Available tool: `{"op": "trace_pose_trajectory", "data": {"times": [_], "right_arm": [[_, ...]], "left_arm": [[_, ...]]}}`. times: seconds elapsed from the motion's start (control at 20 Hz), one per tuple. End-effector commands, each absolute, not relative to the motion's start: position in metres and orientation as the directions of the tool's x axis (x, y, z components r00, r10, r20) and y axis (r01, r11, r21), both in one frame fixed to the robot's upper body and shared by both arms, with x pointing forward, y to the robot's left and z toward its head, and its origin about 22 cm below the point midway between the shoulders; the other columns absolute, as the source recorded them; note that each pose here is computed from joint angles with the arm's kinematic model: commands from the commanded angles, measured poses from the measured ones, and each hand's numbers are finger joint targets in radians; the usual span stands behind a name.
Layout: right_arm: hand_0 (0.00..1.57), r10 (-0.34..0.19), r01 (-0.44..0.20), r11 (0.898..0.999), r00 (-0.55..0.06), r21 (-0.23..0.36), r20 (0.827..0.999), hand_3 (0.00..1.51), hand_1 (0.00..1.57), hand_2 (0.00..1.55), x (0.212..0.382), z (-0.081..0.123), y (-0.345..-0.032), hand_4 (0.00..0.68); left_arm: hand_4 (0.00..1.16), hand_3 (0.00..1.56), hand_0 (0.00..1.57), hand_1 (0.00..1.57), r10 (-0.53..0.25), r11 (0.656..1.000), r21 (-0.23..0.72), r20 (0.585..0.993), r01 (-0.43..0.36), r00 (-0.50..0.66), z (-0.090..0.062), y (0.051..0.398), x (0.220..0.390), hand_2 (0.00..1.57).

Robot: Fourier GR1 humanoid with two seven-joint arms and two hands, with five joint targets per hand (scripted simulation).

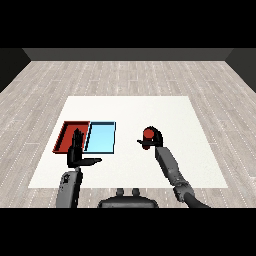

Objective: Pick the red can and put it in the red box

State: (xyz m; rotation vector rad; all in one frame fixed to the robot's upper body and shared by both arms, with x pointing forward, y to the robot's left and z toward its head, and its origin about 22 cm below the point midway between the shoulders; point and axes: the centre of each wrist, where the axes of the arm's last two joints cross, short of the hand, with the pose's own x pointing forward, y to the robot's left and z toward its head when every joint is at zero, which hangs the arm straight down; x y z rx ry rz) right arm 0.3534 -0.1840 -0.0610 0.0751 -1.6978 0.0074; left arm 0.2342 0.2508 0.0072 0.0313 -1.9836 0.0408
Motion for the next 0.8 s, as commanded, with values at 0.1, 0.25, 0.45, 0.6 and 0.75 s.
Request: {"op": "trace_pose_trajectory", "data": {"times": [0.1, 0.25, 0.45, 0.6, 0.75], "right_arm": [[1.46, -0.063, -0.043, 0.998, -0.207, 0.056, 0.976, 1.41, 1.46, 1.45, 0.367, -0.025, -0.173, 0.659], [1.43, -0.040, -0.051, 0.998, -0.222, 0.029, 0.974, 1.40, 1.43, 1.44, 0.349, -0.034, -0.189, 0.656], [1.45, -0.083, -0.060, 0.996, -0.273, 0.069, 0.958, 1.41, 1.45, 1.45, 0.356, -0.012, -0.176, 0.647], [1.44, -0.074, -0.055, 0.997, -0.309, 0.060, 0.948, 1.42, 1.44, 1.45, 0.348, 0.002, -0.182, 0.651], [1.42, -0.095, -0.063, 0.995, -0.289, 0.080, 0.953, 1.42, 1.42, 1.44, 0.358, 0.011, -0.164, 0.650]], "left_arm": [[0.00, 0.00, 0.00, 0.00, 0.021, 0.999, -0.030, 0.920, -0.017, -0.391, 0.005, 0.245, 0.243, 0.00], [0.00, 0.00, 0.00, 0.00, -0.004, 1.000, 0.000, 0.936, -0.011, -0.352, 0.016, 0.250, 0.241, 0.00], [0.00, 0.00, 0.00, 0.00, 0.001, 0.998, 0.023, 0.939, 0.066, -0.343, 0.005, 0.230, 0.245, 0.00], [0.00, 0.00, 0.00, 0.00, 0.028, 0.993, 0.013, 0.937, 0.115, -0.348, 0.011, 0.214, 0.246, 0.00], [0.00, 0.00, 0.00, 0.00, 0.046, 0.989, 0.003, 0.946, 0.149, -0.322, 0.005, 0.178, 0.252, 0.00]]}}
